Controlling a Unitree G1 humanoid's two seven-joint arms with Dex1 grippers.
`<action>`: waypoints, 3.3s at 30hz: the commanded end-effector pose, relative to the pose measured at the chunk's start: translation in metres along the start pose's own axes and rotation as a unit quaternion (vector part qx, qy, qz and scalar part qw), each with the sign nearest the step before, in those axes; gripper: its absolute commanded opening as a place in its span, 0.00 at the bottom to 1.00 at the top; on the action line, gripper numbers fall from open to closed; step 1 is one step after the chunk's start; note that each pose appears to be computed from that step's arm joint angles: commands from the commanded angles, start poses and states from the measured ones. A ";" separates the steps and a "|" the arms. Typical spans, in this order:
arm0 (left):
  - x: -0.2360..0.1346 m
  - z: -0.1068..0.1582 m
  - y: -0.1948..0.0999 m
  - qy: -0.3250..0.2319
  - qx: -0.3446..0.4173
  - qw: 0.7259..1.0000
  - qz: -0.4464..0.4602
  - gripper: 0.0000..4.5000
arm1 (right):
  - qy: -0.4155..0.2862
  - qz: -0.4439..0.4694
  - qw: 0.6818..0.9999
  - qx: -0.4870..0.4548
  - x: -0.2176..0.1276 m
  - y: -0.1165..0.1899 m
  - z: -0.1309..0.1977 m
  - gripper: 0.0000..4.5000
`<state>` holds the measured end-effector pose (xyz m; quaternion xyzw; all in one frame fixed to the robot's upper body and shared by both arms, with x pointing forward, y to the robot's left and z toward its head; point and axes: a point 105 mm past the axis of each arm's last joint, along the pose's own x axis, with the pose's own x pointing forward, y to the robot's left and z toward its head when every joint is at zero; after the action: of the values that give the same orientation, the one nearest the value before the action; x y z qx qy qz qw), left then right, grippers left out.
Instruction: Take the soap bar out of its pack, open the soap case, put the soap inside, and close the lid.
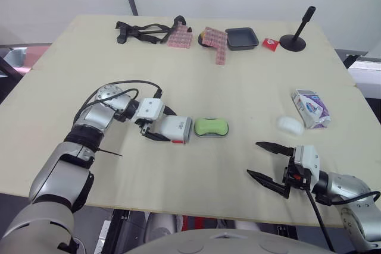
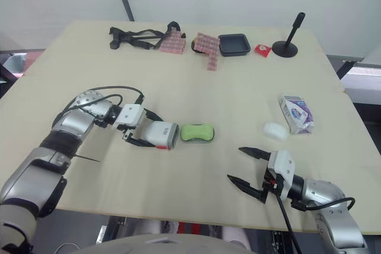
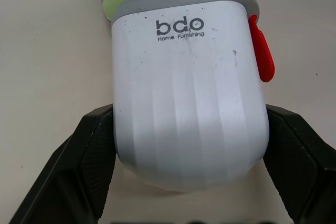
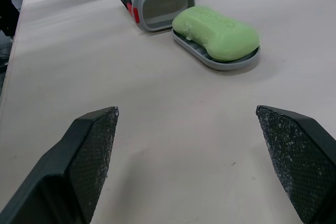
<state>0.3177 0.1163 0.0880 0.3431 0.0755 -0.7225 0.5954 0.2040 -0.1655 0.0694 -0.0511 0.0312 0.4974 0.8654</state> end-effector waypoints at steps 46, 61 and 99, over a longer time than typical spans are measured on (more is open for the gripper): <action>-0.004 0.016 -0.038 -0.034 -0.073 0.994 0.072 0.77 | 0.198 0.223 0.943 -0.146 0.155 -0.040 0.044 1.00; -0.005 0.016 -0.036 -0.033 -0.075 0.994 0.075 0.77 | 0.212 0.246 0.931 -0.168 0.153 -0.041 0.034 0.57; 0.029 0.035 -0.011 -0.075 -0.046 0.991 0.104 0.77 | 0.267 0.242 0.920 -0.152 0.109 -0.024 0.061 0.57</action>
<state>0.2913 0.0799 0.0840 0.2568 0.0506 -0.6776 0.6873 0.2771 -0.0800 0.1099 -0.2920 0.2159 0.6586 0.6591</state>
